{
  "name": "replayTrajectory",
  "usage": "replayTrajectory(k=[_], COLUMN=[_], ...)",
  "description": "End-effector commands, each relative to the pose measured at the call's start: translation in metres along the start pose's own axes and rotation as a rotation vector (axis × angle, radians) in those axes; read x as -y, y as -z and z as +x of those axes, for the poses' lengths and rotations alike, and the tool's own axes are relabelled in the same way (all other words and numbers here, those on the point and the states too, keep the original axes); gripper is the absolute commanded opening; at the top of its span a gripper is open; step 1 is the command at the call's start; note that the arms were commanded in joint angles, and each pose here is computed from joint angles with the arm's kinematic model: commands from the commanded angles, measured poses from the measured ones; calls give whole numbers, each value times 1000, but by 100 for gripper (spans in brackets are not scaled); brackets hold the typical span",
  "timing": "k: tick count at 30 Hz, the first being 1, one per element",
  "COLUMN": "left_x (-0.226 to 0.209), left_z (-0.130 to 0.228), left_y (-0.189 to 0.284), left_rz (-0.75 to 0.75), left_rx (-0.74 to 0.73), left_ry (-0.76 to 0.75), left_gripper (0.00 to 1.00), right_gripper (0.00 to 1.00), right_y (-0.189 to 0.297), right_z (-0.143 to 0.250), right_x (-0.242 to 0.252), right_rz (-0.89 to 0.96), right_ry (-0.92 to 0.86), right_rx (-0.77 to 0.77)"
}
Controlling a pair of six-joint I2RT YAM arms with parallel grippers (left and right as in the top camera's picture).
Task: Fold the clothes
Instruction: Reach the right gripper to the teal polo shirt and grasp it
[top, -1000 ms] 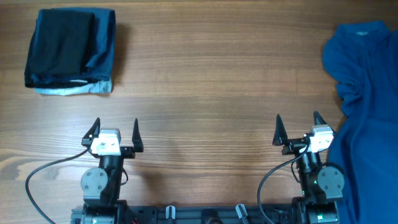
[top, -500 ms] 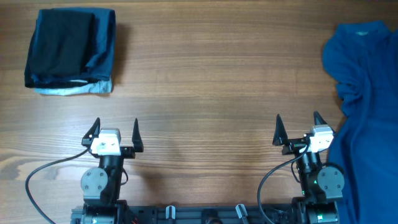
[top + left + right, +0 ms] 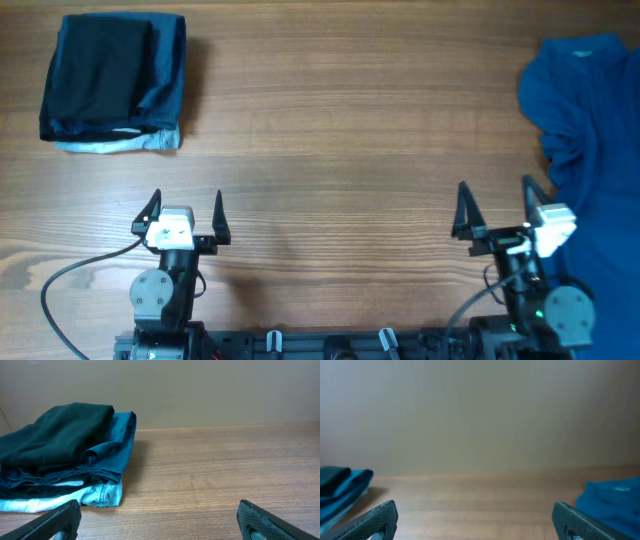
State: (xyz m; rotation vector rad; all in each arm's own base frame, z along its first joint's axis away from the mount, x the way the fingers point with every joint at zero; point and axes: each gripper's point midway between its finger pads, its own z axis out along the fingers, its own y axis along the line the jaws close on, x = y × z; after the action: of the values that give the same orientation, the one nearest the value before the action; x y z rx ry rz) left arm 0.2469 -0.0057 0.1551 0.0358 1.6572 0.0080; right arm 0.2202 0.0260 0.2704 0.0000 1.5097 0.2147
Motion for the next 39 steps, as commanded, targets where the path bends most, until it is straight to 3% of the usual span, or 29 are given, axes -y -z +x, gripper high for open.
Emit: replayTrajectory(k=[1, 7, 13, 18, 24, 27, 29, 32, 39], left_x=[-2, -2, -2, -2, -2, -2, -2, -2, -2], left_z=[1, 1, 1, 1, 1, 1, 1, 1, 1], left_y=[0, 0, 0, 0, 0, 0, 0, 0, 0], left_rz=[-11, -11, -11, -11, -11, -11, -11, -11, -11], left_rx=[0, 0, 0, 0, 0, 0, 0, 0, 0], left_ry=[-11, -11, -11, -11, -11, -11, -11, -11, -11], left_gripper=[100, 100, 100, 100, 100, 100, 100, 100, 100], right_gripper=[100, 100, 100, 100, 98, 70, 68, 57, 57], right_y=[1, -43, -111, -151, -166, -161, -152, -143, -145], right_z=[-42, -70, -70, -24, 44, 70, 96, 129, 198], right_x=[-6, -5, 39, 104, 158, 176, 196, 218, 244], right_rz=[-1, 57, 277, 414, 427, 465, 554, 628, 634], right_ry=[-20, -46, 3, -8, 57, 29, -81, -176, -242], right_rx=[-8, -291, -638, -887, -1089, -1163, -1223, -1292, -1385])
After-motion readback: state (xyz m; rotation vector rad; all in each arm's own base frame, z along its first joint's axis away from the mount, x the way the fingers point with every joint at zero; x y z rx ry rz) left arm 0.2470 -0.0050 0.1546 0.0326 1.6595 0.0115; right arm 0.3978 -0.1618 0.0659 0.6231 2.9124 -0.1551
